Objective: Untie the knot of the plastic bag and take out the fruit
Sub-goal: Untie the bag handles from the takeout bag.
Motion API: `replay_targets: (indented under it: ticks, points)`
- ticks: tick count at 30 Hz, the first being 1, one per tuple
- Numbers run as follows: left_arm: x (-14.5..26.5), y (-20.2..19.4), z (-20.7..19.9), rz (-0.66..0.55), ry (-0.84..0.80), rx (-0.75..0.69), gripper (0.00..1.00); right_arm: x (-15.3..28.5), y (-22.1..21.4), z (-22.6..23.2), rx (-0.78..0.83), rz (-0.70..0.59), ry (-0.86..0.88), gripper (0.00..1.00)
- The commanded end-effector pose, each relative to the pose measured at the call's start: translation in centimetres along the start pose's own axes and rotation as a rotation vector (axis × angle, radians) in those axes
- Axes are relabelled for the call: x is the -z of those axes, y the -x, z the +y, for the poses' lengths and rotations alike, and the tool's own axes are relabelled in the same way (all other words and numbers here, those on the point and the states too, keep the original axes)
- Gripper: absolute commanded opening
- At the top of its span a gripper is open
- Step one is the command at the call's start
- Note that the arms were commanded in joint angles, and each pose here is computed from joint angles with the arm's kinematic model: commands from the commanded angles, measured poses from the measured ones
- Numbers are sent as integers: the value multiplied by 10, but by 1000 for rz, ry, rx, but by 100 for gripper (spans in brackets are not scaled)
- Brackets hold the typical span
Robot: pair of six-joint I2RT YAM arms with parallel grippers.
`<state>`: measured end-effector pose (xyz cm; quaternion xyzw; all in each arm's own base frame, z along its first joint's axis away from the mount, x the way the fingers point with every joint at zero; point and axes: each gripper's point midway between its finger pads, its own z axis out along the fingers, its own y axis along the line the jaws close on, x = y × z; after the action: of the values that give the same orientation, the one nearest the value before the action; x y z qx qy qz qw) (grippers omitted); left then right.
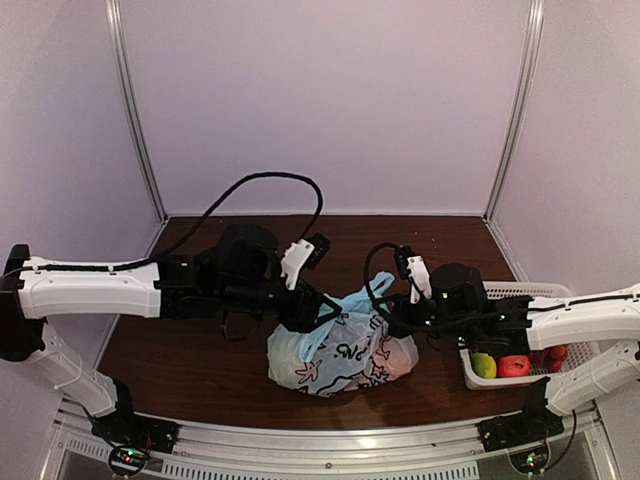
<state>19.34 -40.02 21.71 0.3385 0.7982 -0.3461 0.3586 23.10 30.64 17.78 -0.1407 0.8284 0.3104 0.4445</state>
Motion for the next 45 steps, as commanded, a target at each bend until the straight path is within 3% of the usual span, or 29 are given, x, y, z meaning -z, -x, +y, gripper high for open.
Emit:
replay_targets:
  ticks: [1,14,19,26,29,32,34,40,45]
  points:
    - [-14,0,3,22,35,-17,57,0,10,5,5,-13,11,0]
    - [-38,-16,29,88,178,-19,56,2,9,4,4,-15,10,0]
    - [-39,-10,31,74,196,-11,44,2,7,4,1,-10,13,0]
    - [-37,-9,27,68,177,18,41,0,3,2,1,-1,11,0]
    - [-36,-10,26,71,168,26,35,1,2,2,1,-2,12,0]
    - [-33,-9,25,60,165,34,21,1,1,1,1,-2,8,0]
    - [-29,-5,23,42,158,42,22,1,0,0,-1,0,7,0]
    - [-20,1,20,4,143,59,37,2,-1,-2,-6,-3,4,0]
    - [-18,-4,23,13,152,64,33,3,-1,-3,-6,-6,1,0]
